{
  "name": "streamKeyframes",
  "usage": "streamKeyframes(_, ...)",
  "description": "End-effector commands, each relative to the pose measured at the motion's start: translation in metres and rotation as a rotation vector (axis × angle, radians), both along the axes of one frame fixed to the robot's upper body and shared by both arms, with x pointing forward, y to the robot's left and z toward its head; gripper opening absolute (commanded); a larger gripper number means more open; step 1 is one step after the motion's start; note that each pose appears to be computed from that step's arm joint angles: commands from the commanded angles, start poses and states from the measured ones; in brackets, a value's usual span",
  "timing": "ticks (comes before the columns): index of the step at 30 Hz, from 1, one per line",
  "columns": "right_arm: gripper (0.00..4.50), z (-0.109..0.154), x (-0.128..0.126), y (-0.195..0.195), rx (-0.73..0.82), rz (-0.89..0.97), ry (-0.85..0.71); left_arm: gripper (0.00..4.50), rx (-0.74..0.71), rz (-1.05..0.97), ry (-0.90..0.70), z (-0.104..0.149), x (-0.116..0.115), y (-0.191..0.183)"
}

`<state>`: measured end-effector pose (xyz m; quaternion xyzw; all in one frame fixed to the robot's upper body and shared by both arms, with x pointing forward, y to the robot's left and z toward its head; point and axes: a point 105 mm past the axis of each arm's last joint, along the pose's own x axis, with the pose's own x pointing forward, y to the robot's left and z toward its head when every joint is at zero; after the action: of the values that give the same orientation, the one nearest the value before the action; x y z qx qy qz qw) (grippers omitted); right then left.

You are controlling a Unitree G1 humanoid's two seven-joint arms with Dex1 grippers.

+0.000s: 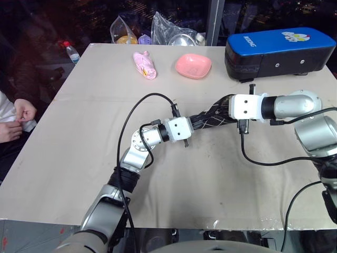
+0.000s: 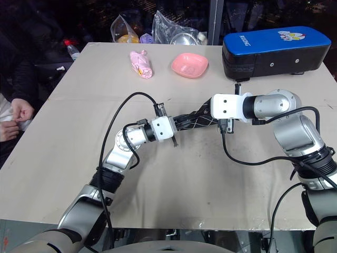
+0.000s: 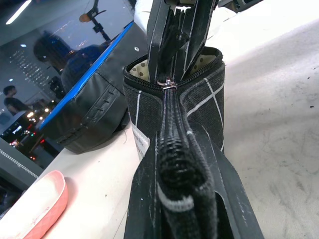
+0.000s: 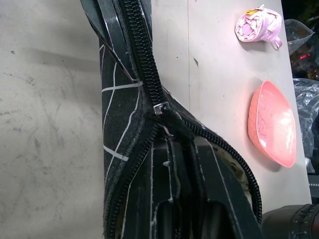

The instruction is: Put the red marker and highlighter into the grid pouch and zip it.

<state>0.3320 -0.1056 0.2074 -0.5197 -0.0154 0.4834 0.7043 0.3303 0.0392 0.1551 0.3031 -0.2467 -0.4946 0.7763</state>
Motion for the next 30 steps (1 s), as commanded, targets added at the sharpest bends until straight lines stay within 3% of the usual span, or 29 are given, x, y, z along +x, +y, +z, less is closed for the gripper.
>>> streamKeyframes(1,0.04,0.014,-0.002,0.000,-0.002,0.013,-0.054,0.00,-0.015,-0.017,-0.038,0.009,-0.002,-0.004)
streamKeyframes(6,0.04,0.025,0.001,-0.011,0.011,-0.039,-0.093,0.00,-0.015,-0.013,-0.035,0.008,-0.002,-0.003)
streamKeyframes(15,0.04,0.049,0.003,-0.031,0.172,-0.211,-0.175,0.00,-0.011,0.009,-0.036,0.007,0.001,0.000)
streamKeyframes(25,0.04,0.078,0.020,-0.101,0.290,-0.598,-0.394,0.00,0.002,0.085,-0.058,0.007,0.012,0.009)
streamKeyframes(30,0.04,0.066,0.029,-0.155,0.311,-0.851,-0.416,0.00,0.003,0.103,-0.062,0.006,0.014,0.011)
